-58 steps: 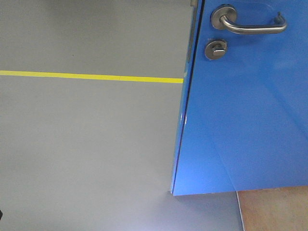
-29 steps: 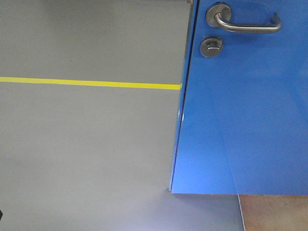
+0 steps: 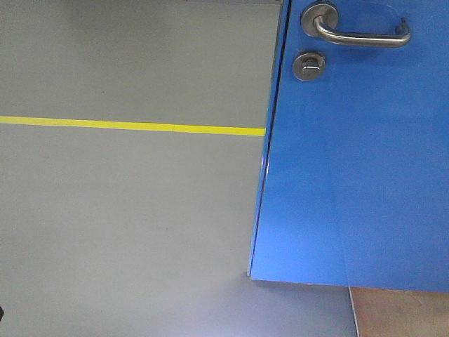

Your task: Move to blue door and open it

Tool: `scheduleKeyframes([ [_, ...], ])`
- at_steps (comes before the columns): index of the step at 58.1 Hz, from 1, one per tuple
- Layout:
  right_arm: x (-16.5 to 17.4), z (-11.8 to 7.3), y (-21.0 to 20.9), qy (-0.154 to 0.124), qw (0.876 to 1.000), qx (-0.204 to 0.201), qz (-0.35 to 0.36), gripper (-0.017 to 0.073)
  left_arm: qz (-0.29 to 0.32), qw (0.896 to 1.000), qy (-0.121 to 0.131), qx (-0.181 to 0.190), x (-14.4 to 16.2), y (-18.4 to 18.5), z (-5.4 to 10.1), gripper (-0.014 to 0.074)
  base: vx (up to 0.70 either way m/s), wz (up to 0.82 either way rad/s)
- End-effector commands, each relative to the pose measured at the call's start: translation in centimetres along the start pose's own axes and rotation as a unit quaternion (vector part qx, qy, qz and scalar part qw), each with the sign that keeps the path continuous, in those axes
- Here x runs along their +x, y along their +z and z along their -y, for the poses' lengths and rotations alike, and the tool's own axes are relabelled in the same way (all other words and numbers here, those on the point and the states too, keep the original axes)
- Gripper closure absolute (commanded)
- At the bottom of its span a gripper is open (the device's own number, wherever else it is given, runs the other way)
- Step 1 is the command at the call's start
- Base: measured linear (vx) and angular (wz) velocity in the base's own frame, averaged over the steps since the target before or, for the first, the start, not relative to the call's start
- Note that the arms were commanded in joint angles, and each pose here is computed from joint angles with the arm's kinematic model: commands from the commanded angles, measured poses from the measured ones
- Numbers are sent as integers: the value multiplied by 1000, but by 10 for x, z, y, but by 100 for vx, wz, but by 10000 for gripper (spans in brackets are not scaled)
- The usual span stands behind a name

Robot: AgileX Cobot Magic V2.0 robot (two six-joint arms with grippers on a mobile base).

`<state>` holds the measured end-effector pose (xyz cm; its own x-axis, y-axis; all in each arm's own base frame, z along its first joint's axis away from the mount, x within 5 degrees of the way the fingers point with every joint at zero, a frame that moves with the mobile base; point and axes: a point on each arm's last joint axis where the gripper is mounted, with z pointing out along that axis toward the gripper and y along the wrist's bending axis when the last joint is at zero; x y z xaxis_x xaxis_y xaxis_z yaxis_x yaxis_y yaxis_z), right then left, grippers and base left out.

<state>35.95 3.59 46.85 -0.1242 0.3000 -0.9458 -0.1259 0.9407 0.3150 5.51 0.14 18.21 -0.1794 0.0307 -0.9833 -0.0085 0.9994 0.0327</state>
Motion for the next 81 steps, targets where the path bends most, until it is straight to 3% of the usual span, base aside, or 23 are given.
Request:
scheduleKeyframes([
  [1, -28, -8, -18, -6, 997, -11, 75, 547, 58, 998, -3, 4, -16, -4, 0, 521, 3, 0],
  [15, -34, -11, -27, -8, 997, -14, 81, 547, 58, 998, -3, 4, -16, -4, 0, 521, 1, 0],
  [37, -67, -26, -84, -13, 990, -34, 138, 547, 58, 998, -3, 4, -16, -4, 0, 521, 0, 0],
  [52, -63, -27, -116, -14, 988, -35, 153, 547, 58, 998, -3, 4, -16, -4, 0, 521, 0, 0],
  [55, -58, -25, -122, -36, 986, -27, 163, 547, 58, 998, -3, 4, -16, -4, 0, 521, 0, 0],
  [63, -32, -16, -142, -139, 978, 5, 156, 547, 58, 998, -3, 4, -16, -4, 0, 521, 0, 0],
  [68, -8, -8, -155, -188, 973, 20, 129, 547, 58, 998, -3, 4, -16, -4, 0, 521, 0, 0],
  [71, 10, -3, -164, -199, 973, 24, 111, 547, 58, 998, -3, 4, -16, -4, 0, 521, 0, 0],
  [81, 72, 15, -193, -198, 978, 31, 61, 547, 58, 998, -3, 4, -16, -4, 0, 521, 0, 0],
])
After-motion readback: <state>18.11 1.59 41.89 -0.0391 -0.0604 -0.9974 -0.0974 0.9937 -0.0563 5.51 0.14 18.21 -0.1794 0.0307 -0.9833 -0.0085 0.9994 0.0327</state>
